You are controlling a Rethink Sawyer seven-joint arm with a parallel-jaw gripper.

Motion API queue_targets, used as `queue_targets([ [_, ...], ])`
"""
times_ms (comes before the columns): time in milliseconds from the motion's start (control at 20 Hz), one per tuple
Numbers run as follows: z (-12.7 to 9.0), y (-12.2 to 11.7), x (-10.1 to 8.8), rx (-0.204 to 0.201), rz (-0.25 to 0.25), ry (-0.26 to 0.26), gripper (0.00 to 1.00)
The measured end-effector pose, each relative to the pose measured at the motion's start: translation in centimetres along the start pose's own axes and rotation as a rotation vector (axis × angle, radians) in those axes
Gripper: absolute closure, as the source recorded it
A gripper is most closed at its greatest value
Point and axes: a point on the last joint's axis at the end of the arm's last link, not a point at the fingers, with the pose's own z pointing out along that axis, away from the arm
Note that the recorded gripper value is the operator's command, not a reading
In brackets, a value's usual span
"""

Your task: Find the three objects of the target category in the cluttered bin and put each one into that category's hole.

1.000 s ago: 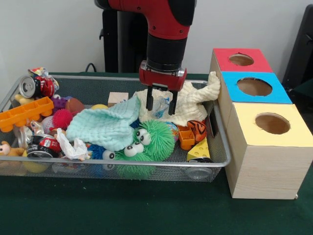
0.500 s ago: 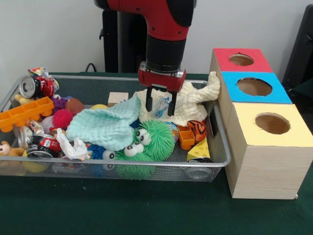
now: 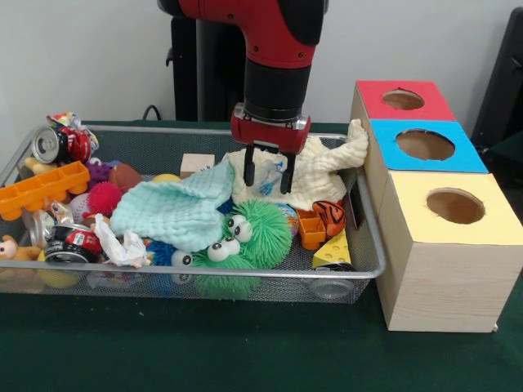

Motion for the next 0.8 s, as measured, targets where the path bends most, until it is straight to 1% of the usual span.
queue_targets([
  [300,0.0,0.0,-0.01,0.0,0.0,0.0,0.0],
  [350,0.0,0.01,-0.01,0.0,0.0,0.0,1.0],
  [800,-0.01,-0.01,-0.01,0.0,0.0,0.0,1.0],
])
